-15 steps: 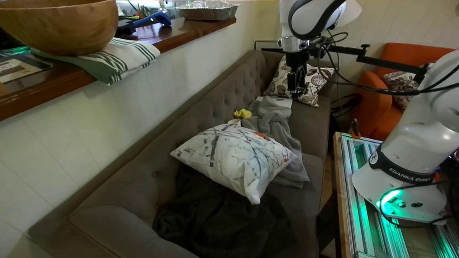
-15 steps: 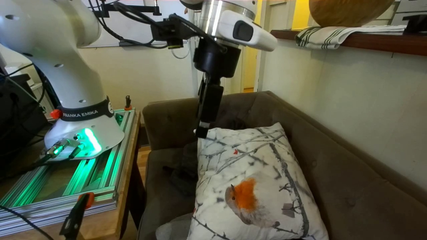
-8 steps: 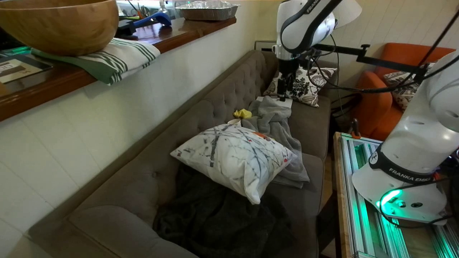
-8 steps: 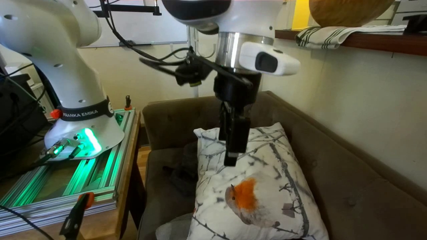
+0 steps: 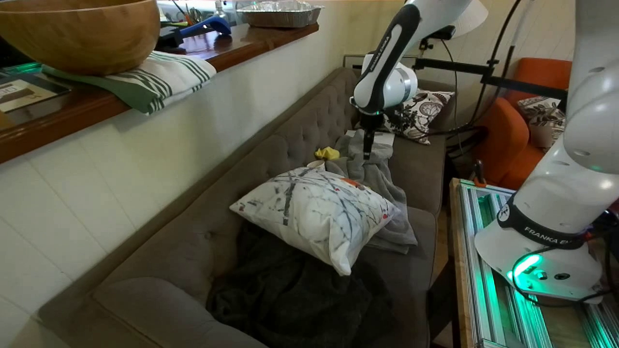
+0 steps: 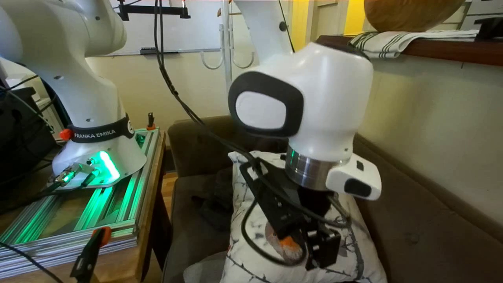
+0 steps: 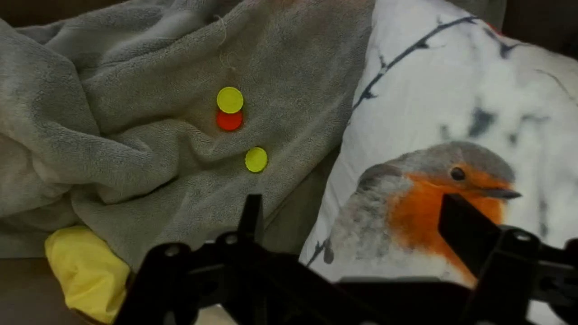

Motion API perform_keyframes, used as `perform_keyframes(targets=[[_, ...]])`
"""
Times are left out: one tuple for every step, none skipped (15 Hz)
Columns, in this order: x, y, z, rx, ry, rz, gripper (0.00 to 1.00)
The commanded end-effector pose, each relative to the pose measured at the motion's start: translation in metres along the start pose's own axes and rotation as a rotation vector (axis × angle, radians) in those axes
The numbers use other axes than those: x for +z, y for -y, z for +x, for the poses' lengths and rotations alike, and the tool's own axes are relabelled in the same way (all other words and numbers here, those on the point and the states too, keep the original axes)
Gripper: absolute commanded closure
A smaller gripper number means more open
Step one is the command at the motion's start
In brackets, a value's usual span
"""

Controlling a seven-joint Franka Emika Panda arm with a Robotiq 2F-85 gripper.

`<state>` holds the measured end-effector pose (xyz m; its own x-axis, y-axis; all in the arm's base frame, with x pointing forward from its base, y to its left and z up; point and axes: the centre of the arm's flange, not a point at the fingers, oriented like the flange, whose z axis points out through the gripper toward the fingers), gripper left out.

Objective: Put the yellow item into the coffee cup

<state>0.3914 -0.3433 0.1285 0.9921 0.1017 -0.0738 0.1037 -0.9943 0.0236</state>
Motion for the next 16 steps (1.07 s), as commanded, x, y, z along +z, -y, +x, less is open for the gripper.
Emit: perform_keyframes(targets=[[0.070,-0.059,0.014,-0.084,0.029,-0.030,0.00],[0.084,-0.068,0.012,-0.094,0.029,-0.032,0.00],[0.098,-0.077,0.008,-0.054,0.029,-0.041,0.00],[0.108,-0.084,0.002,-0.004,0.043,-0.035,0.00],[0.078,-0.056,-0.007,-0.030,0.034,-0.017,0.00],[0.091,-0.063,-0.010,-0.018,0.043,-0.017,0.00],[0.099,-0.069,-0.011,-0.012,0.047,-0.017,0.00],[0.103,-0.071,-0.011,-0.010,0.049,-0.018,0.00],[0.104,-0.073,-0.010,-0.009,0.048,-0.020,0.00],[0.104,-0.073,-0.008,-0.009,0.046,-0.023,0.00],[0.107,-0.076,-0.003,-0.012,0.021,-0.016,0.00],[0.116,-0.078,0.003,0.005,0.004,-0.009,0.00],[0.128,-0.079,0.008,0.025,-0.015,-0.027,0.00],[0.135,-0.079,0.010,0.034,-0.023,-0.033,0.00],[0.144,-0.079,0.012,0.044,-0.037,-0.026,0.00],[0.155,-0.078,0.013,0.061,-0.042,-0.022,0.00]])
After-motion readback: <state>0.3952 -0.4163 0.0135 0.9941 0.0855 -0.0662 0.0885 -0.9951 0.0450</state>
